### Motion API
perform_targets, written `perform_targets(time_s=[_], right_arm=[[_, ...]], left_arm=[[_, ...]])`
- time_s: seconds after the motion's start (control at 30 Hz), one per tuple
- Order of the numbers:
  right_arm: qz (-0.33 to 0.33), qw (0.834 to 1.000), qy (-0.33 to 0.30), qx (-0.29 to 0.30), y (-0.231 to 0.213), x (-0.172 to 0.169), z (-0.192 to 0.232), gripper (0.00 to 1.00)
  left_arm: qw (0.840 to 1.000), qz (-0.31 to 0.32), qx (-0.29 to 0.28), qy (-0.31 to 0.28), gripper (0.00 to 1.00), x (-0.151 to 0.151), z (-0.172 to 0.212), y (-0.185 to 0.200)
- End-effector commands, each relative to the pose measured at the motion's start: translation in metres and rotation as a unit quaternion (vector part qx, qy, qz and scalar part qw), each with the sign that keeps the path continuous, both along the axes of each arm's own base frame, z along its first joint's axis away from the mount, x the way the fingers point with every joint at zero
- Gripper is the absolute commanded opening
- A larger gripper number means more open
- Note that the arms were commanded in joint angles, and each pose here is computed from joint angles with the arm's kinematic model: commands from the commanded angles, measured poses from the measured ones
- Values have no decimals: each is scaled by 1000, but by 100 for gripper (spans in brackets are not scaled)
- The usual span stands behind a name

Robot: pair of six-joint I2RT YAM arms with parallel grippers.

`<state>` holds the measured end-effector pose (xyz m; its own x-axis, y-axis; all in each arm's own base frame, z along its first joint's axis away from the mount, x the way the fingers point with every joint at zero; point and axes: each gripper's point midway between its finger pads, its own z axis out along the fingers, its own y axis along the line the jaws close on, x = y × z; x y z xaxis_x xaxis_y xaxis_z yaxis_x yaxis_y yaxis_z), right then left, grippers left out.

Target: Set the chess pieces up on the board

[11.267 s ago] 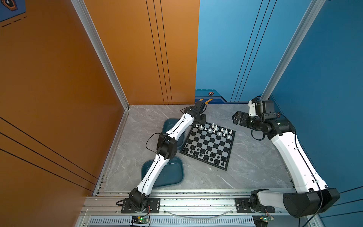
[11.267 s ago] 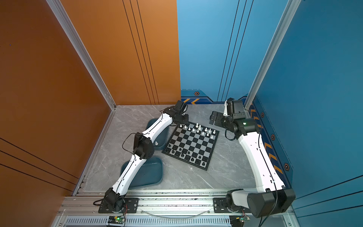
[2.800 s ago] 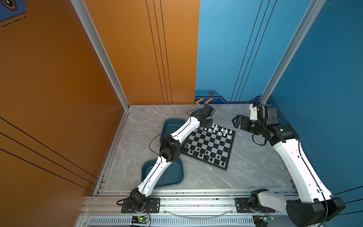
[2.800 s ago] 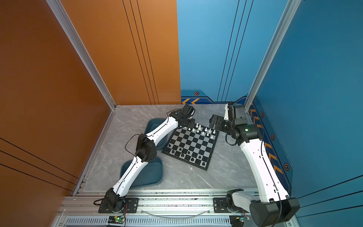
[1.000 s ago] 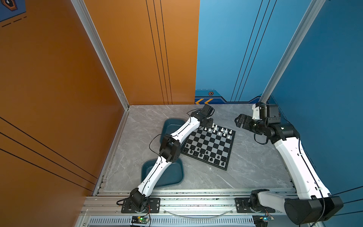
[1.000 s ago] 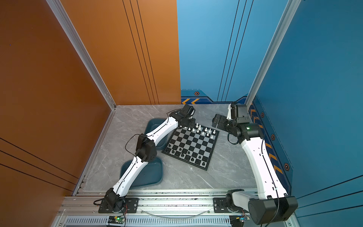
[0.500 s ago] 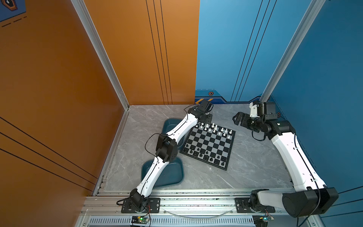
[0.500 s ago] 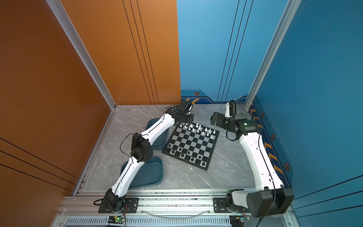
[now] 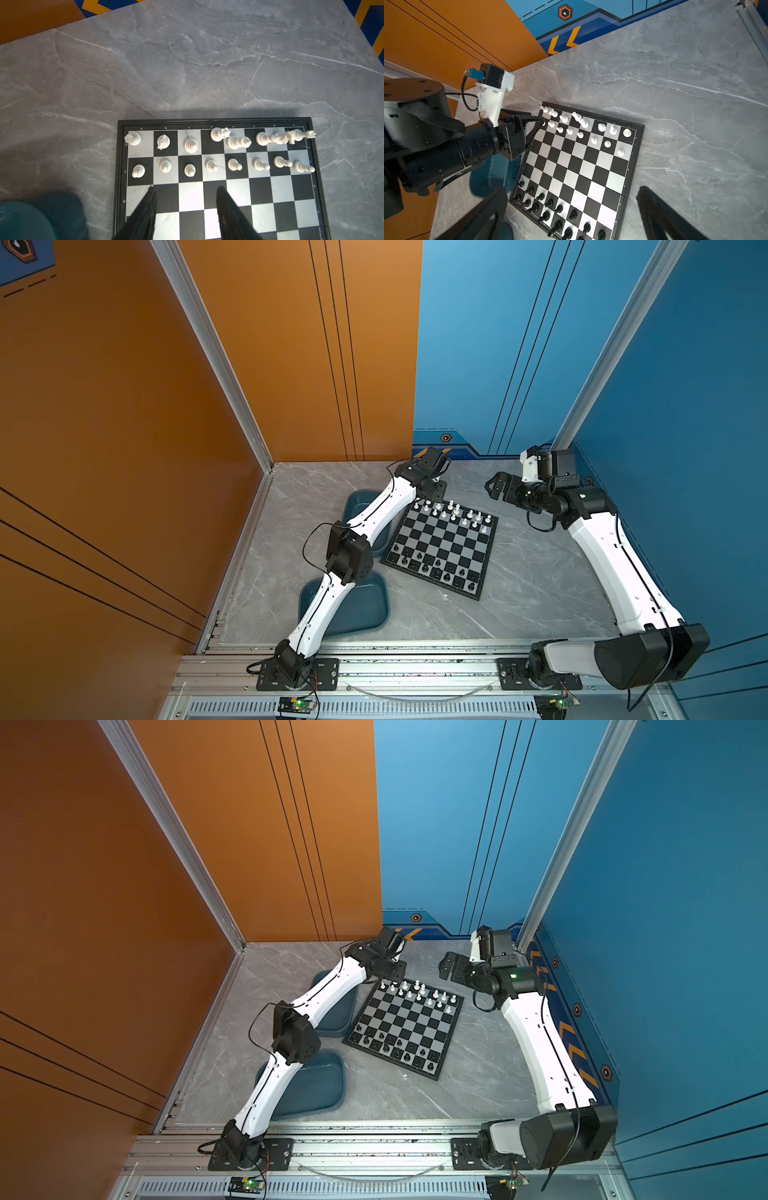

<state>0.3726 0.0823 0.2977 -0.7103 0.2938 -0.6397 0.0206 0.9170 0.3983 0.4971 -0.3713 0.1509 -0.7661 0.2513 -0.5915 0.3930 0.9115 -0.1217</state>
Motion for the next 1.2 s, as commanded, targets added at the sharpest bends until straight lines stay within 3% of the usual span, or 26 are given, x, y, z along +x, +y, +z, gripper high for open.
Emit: perform_targets(time_s=[0.0, 0.27, 0.37, 0.5, 0.57, 0.73, 0.87, 0.93, 1.03, 1.17], right_arm=[[13, 1000, -18, -6, 5, 2, 12, 100], [14, 1000, -1, -17, 9, -1, 1, 100], [11, 999, 11, -38, 3, -2, -10, 100], [-8, 998, 14, -58, -10, -1, -26, 100], [-27, 997, 9, -69, -20, 0, -32, 100], [-77, 992, 4, -97, -59, 2, -58, 100], [-114, 985, 1, -127, -88, 0, -80, 100], [-129, 981, -4, -144, -98, -1, -90, 100], [-130, 977, -30, -165, -104, -1, -106, 100], [-133, 967, -117, -185, -108, -2, -111, 100]], left_arm=[[999, -8, 22, 22, 46, -6, -24, -2], [1000, -12, 6, 1, 45, 1, -17, -17], [1000, 1, 6, -27, 45, 5, 11, -8], [997, 22, -4, -79, 59, 12, 68, 22], [994, 45, 2, -102, 97, 16, 93, 53], [978, 135, 11, -160, 97, 6, 144, 171], [948, 239, -4, -210, 98, -31, 150, 282], [934, 279, 10, -224, 98, -60, 131, 330], [925, 312, 45, -213, 98, -101, 88, 377], [915, 319, 55, -240, 98, -126, 45, 406]])
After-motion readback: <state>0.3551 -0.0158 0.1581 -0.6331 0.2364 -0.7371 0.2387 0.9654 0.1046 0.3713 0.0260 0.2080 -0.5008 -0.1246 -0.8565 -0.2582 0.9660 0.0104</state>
